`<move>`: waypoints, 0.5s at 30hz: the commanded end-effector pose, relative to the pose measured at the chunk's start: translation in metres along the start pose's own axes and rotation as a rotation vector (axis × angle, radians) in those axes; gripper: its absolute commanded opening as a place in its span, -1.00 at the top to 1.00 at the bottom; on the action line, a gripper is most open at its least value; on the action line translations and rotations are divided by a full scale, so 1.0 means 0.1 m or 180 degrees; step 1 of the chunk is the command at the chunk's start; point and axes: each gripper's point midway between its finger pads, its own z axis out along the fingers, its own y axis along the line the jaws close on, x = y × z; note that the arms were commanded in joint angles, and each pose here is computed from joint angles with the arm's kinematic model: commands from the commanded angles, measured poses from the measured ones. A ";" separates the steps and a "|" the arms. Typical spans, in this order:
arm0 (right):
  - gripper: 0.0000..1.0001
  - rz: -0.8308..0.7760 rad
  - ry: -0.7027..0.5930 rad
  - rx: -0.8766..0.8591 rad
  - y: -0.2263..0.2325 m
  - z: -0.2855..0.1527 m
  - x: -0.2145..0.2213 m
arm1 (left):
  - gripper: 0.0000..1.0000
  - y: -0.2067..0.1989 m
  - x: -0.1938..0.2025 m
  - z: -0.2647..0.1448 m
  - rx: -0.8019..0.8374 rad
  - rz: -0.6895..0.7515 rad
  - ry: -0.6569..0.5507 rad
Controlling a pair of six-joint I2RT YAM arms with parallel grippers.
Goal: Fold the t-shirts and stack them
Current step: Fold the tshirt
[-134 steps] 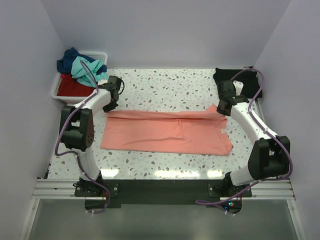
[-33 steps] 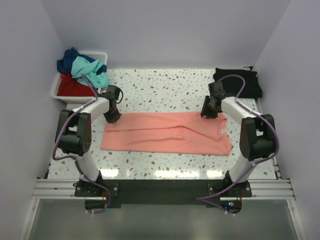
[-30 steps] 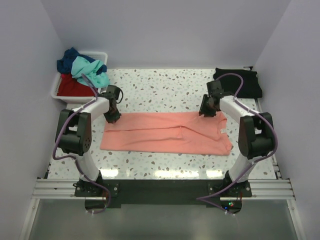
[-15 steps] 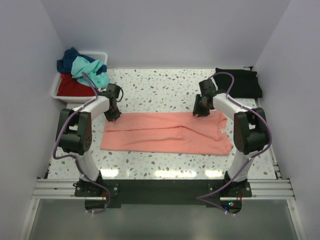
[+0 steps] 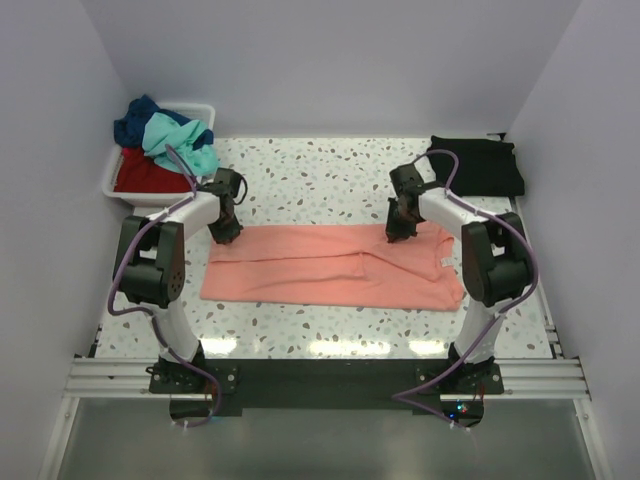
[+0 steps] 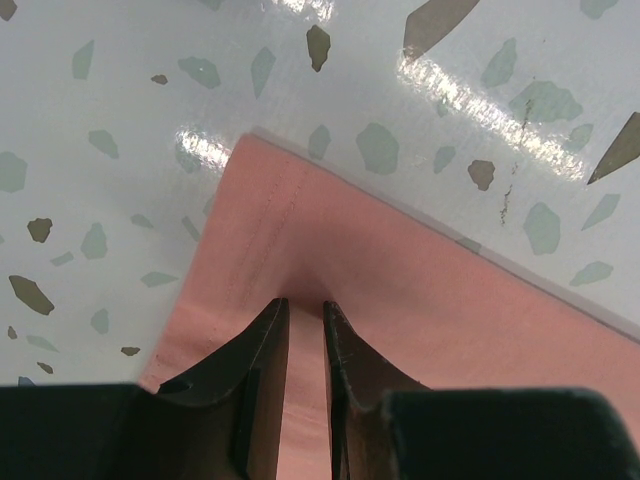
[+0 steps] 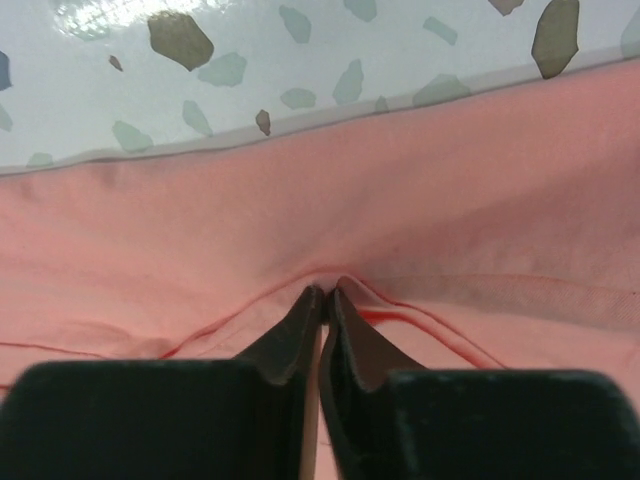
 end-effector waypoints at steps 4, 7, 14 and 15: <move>1.00 -0.0031 0.0009 0.0205 -0.06 -0.05 -0.02 | 0.49 -0.06 -0.13 -0.04 0.0057 0.0035 -0.0133; 1.00 -0.0060 -0.0055 0.0216 -0.05 -0.16 -0.01 | 0.49 -0.05 -0.12 -0.05 0.0057 0.0035 -0.0133; 1.00 -0.0129 -0.0013 0.0133 0.01 -0.39 0.26 | 0.49 -0.03 -0.08 -0.04 0.0058 0.0036 -0.0127; 1.00 -0.0143 0.0010 0.0119 0.02 -0.41 0.31 | 0.49 -0.02 -0.07 -0.04 0.0052 0.0038 -0.0126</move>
